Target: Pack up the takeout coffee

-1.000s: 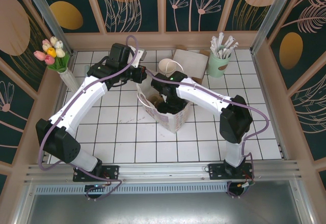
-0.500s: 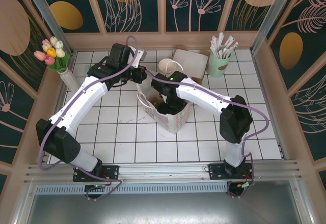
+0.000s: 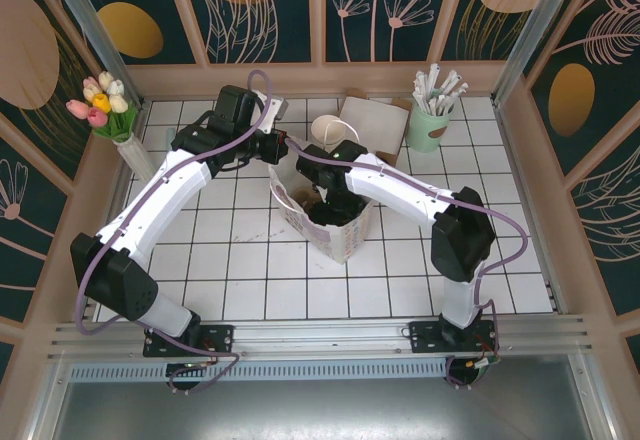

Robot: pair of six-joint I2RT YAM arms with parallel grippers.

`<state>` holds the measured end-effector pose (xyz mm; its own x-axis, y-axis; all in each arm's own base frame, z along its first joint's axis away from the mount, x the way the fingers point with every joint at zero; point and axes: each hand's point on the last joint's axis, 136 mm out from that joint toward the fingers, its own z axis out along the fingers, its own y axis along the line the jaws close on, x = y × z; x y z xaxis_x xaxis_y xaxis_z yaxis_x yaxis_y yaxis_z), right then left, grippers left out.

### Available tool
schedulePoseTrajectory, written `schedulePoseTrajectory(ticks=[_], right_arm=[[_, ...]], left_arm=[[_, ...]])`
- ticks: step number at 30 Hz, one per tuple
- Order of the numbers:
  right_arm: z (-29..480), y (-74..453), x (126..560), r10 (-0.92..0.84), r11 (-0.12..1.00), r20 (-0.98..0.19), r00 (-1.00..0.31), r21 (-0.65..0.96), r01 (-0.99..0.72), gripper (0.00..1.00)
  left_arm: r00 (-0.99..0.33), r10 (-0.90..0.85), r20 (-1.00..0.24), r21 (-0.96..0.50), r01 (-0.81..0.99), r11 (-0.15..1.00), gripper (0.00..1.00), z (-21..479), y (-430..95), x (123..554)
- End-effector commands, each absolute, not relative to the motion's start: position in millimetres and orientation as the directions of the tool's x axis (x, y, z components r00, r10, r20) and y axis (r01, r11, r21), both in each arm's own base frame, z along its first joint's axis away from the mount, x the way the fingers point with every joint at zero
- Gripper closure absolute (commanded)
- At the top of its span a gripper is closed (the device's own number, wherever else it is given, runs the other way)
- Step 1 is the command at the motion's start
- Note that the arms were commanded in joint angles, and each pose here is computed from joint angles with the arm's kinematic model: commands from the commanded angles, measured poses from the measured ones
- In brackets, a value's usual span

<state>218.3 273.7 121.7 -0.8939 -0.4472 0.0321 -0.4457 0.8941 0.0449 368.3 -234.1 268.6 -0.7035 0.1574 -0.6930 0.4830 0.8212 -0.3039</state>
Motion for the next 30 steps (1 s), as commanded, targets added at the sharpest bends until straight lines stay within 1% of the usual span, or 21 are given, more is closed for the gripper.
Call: schedulePoseTrajectory(ticks=[1,7,15,20,22,25,27,30], right_arm=[[115.7,266.2,198.3,-0.47,0.882,0.138,-0.872,0.043,-0.468,0.44],[143.0,276.1,210.5,-0.465,0.885,0.044,-0.884,0.053,-0.463,0.44],[170.7,289.5,223.0,-0.447,0.889,-0.043,-0.893,0.084,-0.45,0.44],[179.9,286.3,225.3,-0.42,0.901,-0.071,-0.905,0.085,-0.425,0.44],[181.6,283.0,223.2,-0.411,0.905,-0.072,-0.909,0.087,-0.417,0.44],[174.0,271.9,215.7,-0.399,0.913,-0.037,-0.916,0.077,-0.4,0.44],[166.3,265.4,210.9,-0.393,0.917,-0.008,-0.92,0.064,-0.393,0.44],[162.7,263.1,210.0,-0.39,0.92,0.003,-0.921,0.057,-0.389,0.44]], left_arm=[[-0.669,0.134,-0.731,-0.31,0.501,0.808,1.0,285.3,-234.0,369.9],[-0.673,0.137,-0.727,-0.328,0.515,0.792,1.0,283.1,-239.6,370.2],[-0.669,0.154,-0.727,-0.361,0.564,0.743,1.0,285.6,-250.1,364.0],[-0.678,0.165,-0.716,-0.342,0.548,0.763,1.0,280.8,-246.2,366.6],[-0.687,0.165,-0.707,-0.328,0.526,0.784,1.0,278.3,-241.9,369.2],[-0.702,0.159,-0.694,-0.316,0.496,0.809,1.0,276.5,-237.6,373.1],[-0.699,0.155,-0.698,-0.317,0.496,0.809,1.0,278.8,-237.9,373.9],[-0.696,0.152,-0.702,-0.32,0.498,0.806,1.0,280.4,-238.8,374.1]])
